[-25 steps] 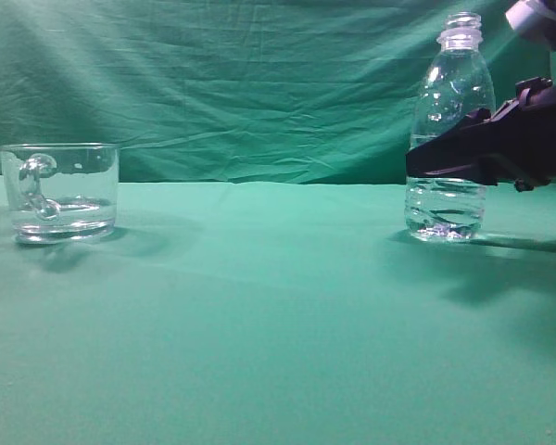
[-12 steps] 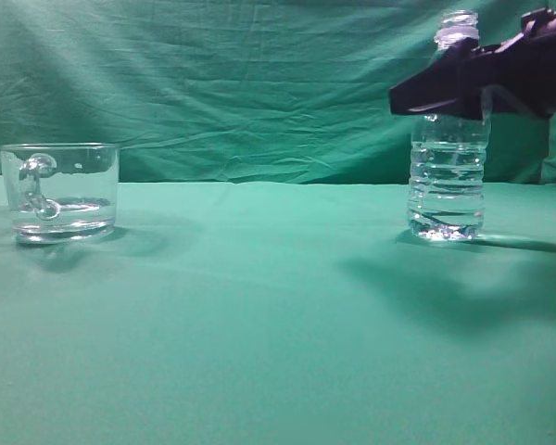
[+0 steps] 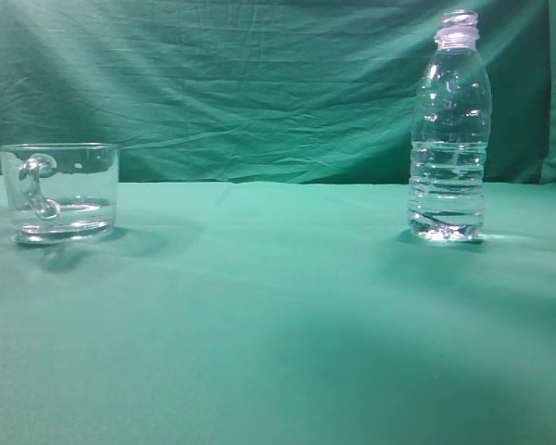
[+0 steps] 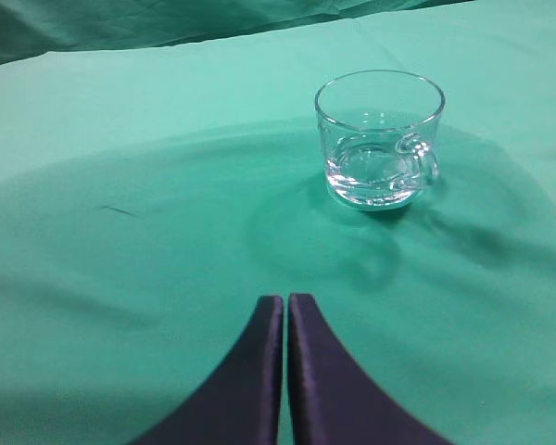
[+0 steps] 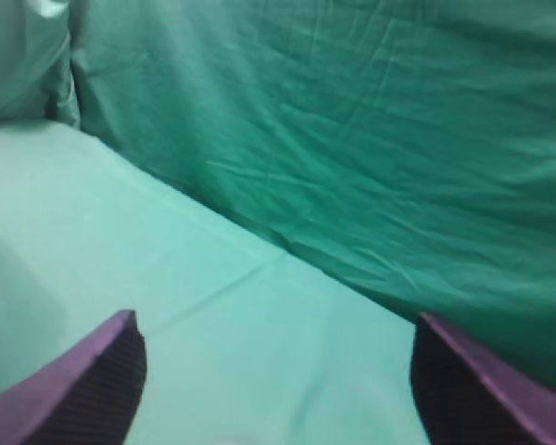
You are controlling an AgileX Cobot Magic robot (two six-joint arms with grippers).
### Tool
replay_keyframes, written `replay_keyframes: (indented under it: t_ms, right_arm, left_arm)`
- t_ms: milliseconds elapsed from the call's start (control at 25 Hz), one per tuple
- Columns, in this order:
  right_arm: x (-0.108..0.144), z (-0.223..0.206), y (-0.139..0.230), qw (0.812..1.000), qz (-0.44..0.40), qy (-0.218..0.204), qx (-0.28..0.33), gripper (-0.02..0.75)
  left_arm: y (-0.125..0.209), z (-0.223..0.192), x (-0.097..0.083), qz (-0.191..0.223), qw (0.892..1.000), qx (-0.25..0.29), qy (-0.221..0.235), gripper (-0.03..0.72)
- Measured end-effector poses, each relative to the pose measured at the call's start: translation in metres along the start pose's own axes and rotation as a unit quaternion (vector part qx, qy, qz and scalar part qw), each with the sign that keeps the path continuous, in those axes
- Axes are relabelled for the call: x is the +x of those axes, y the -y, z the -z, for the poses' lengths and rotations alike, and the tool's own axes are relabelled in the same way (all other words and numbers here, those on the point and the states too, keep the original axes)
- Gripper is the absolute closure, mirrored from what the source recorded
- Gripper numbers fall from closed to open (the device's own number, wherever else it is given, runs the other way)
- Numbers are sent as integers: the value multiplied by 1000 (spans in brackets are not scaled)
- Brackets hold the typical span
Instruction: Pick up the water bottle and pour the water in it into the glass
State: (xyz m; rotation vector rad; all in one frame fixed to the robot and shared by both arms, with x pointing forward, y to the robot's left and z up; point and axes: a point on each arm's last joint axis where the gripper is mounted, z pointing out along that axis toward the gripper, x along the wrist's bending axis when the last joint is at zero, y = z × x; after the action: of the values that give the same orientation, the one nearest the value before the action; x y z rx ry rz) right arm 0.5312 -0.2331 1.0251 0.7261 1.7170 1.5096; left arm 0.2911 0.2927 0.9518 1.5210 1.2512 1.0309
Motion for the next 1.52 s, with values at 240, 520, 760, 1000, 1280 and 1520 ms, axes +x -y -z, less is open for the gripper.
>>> replay_keyframes:
  t_ms: [240,520,760,1000,1280,1520]
  right_arm:
    - [11,37,-50,1000,-21,12,-3,579]
    - [39,89,-97,999,-46,-10,-15,738]
    - [59,136,-125,997,-57,13,-42,738]
    - [76,177,-144,993,-41,48,-95,738]
    - [100,208,-152,991,29,22,-127,738]
    - [97,213,-153,989,-7,49,-137,738]
  left_arm:
    - [0,0,0,0,1000,0,0,688]
    - [0,0,0,0,1000,0,0,688]
    - [0,0,0,0,1000,0,0,688]
    - [0,0,0,0,1000,0,0,688]
    - [0,0,0,0,1000,0,0,688]
    - [0,0,0,0,1000,0,0,688]
